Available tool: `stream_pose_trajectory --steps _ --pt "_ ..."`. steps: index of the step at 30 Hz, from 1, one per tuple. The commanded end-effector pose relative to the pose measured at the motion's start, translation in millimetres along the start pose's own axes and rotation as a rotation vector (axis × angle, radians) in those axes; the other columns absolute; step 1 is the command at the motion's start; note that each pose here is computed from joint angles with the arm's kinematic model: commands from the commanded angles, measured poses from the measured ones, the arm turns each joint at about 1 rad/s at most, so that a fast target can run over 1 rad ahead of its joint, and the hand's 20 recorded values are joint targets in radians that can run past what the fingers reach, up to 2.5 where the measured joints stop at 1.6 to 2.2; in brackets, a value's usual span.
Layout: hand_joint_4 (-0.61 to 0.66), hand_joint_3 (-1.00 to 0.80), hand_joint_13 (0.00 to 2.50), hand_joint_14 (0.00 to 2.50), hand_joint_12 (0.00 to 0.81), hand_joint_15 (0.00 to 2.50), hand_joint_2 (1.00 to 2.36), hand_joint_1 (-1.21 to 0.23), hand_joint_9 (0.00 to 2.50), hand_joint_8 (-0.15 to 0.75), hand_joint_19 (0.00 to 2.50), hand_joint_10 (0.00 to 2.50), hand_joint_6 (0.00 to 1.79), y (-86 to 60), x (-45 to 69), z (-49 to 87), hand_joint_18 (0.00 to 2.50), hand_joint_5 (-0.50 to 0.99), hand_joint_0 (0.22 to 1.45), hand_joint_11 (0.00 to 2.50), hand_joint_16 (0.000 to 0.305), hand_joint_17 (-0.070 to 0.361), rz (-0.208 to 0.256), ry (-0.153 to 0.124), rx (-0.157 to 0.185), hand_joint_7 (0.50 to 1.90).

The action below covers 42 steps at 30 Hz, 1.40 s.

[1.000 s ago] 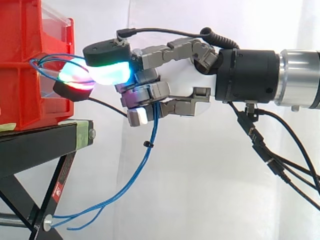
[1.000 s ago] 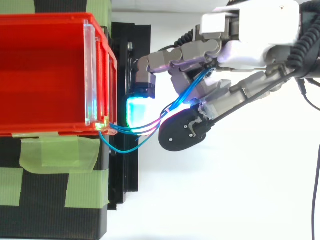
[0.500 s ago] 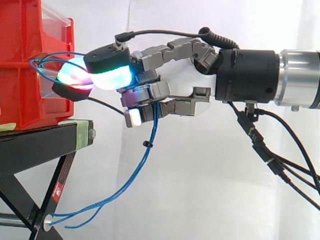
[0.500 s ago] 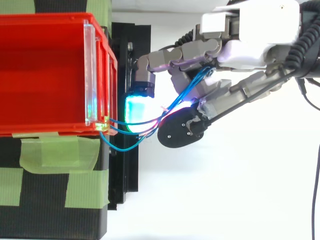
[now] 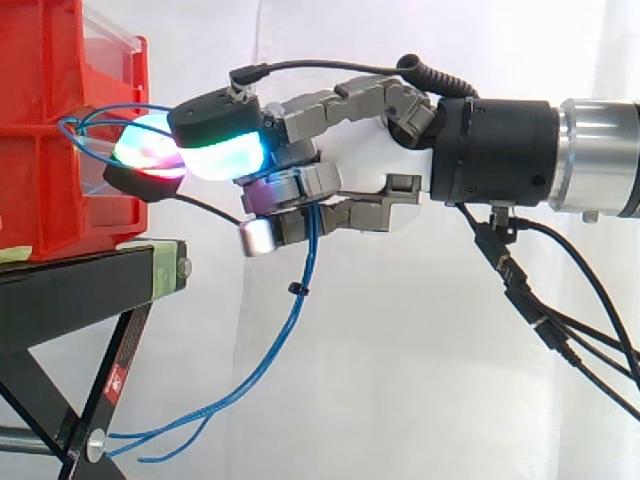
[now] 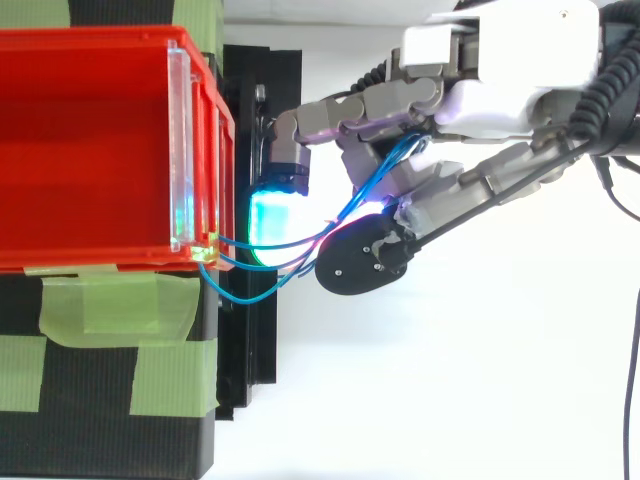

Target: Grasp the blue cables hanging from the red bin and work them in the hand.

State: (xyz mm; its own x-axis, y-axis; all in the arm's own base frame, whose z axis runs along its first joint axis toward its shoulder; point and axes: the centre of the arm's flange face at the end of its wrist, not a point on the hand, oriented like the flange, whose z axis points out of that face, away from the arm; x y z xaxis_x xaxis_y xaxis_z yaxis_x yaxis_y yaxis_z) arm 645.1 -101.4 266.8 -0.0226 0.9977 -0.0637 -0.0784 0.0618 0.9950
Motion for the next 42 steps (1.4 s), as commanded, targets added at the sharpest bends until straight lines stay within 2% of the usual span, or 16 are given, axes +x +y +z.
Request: stream_pose_trajectory --steps 1,2,5,16,24,30,36,42 --pt "0.26 0.03 0.70 2.50 0.443 1.49 1.02 -0.67 0.44 0.390 1.06 2.50 0.00 -0.1 0.0 -0.1 1.14 0.25 1.01 1.83 0.048 0.108 0.000 0.000 0.000 1.32" --pt "0.26 -0.09 0.69 2.50 0.446 1.50 1.02 -0.67 0.44 0.391 1.11 2.50 0.00 -0.1 0.0 -0.1 1.16 0.25 0.97 1.85 0.049 0.110 0.000 0.000 0.000 1.32" --pt "0.26 -0.24 0.68 2.50 0.449 1.51 1.02 -0.65 0.43 0.388 1.17 2.50 0.00 -0.1 0.0 -0.1 1.14 0.23 0.90 1.91 0.047 0.105 0.000 0.000 0.000 1.33" --pt "0.27 -0.48 0.66 2.50 0.450 1.51 1.02 -0.64 0.43 0.392 1.15 2.50 0.00 -0.1 0.0 -0.1 1.12 0.22 0.85 1.92 0.048 0.109 0.000 0.000 0.000 1.33" --pt "0.27 -0.56 0.66 2.50 0.448 1.51 1.02 -0.63 0.43 0.394 1.12 2.50 0.00 -0.4 -0.1 -0.4 1.12 0.22 0.84 1.92 0.048 0.109 0.003 -0.001 0.003 1.33" --pt "0.28 -0.69 0.67 2.50 0.450 1.49 1.01 -0.62 0.43 0.396 1.12 2.50 0.00 0.4 0.0 0.3 1.13 0.23 0.83 1.89 0.048 0.108 0.002 0.000 0.000 1.33" --pt "0.28 -0.69 0.68 2.50 0.441 1.49 1.01 -0.64 0.44 0.391 1.16 2.50 0.00 0.2 -0.2 0.1 1.15 0.24 0.89 1.86 0.047 0.105 0.001 -0.001 0.002 1.33" --pt "0.27 -0.59 0.70 2.50 0.438 1.49 1.02 -0.66 0.45 0.386 1.20 2.50 0.00 -0.4 -0.1 -0.4 1.19 0.26 0.97 1.86 0.046 0.102 0.001 -0.001 0.003 1.33"
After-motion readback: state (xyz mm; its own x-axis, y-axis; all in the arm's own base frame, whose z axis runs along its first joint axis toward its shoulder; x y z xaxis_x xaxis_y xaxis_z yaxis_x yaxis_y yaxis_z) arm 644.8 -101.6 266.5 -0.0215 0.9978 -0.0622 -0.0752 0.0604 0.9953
